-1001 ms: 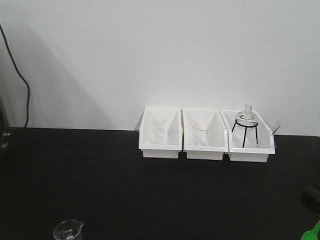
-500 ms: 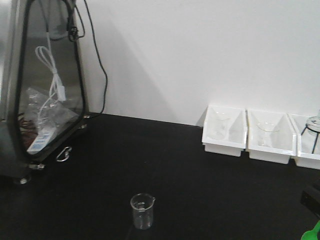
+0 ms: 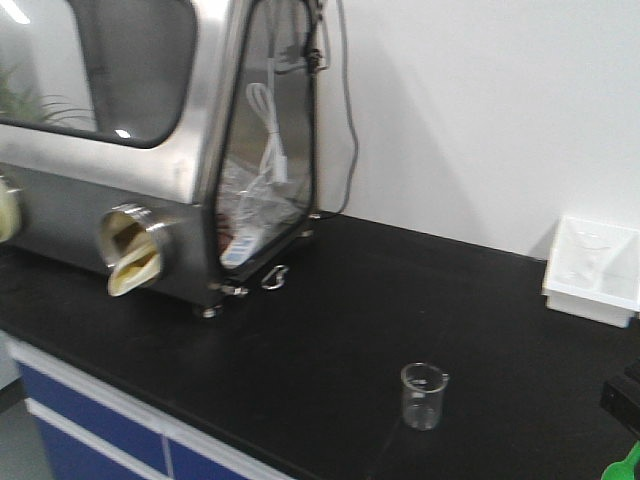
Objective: Sort red and green spoons into left cabinet
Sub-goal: 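Drive the base along the bench holding both spoons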
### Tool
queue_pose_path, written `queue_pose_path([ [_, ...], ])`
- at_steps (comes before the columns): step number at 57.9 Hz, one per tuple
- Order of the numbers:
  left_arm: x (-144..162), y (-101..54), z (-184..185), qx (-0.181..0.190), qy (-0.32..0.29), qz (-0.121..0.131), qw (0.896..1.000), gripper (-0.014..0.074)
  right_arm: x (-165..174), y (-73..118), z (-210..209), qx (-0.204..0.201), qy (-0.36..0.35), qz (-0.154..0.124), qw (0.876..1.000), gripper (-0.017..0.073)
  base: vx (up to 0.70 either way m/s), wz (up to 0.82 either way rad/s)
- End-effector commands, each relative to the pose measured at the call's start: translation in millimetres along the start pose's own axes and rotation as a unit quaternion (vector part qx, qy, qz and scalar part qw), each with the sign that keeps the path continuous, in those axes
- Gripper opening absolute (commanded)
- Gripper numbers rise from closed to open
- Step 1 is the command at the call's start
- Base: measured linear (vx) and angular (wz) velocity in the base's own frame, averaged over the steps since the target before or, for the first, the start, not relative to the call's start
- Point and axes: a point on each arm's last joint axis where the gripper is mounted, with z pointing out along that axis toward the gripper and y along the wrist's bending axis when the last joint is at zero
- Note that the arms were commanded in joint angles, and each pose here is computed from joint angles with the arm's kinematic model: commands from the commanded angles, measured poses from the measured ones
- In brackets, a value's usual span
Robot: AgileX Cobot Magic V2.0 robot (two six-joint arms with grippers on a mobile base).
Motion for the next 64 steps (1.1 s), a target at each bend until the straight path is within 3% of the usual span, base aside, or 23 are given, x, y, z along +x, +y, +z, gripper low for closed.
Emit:
queue_pose_path([
  [1, -17, 0.8, -2, -0.004, -0.054, -0.007, 0.999, -0.0003, -10, -2.2, -1, 0.008, -0.019, 0.015, 1.000, -0.0003, -0.11, 0.44],
  [38, -17, 0.8, -2, -0.004, -0.054, -0.007, 0.999, -0.0003, -10, -1.8, -1, 0.006, -0.019, 0.014, 1.000, -0.0003, -0.09, 0.38],
  [53, -17, 0.8, -2, -0.004, -0.054, -0.007, 0.999, -0.0003, -12, 18.0, 0, -0.073, -0.028, 0.012, 0.997, -0.0003, -0.05, 0.43],
  [64, -17, 0.8, -2, -0.004, -0.054, -0.007, 0.999, -0.0003, -12, 22.2, -1, -0.097, -0.026, 0.011, 0.995, -0.0003, -0.02, 0.57],
])
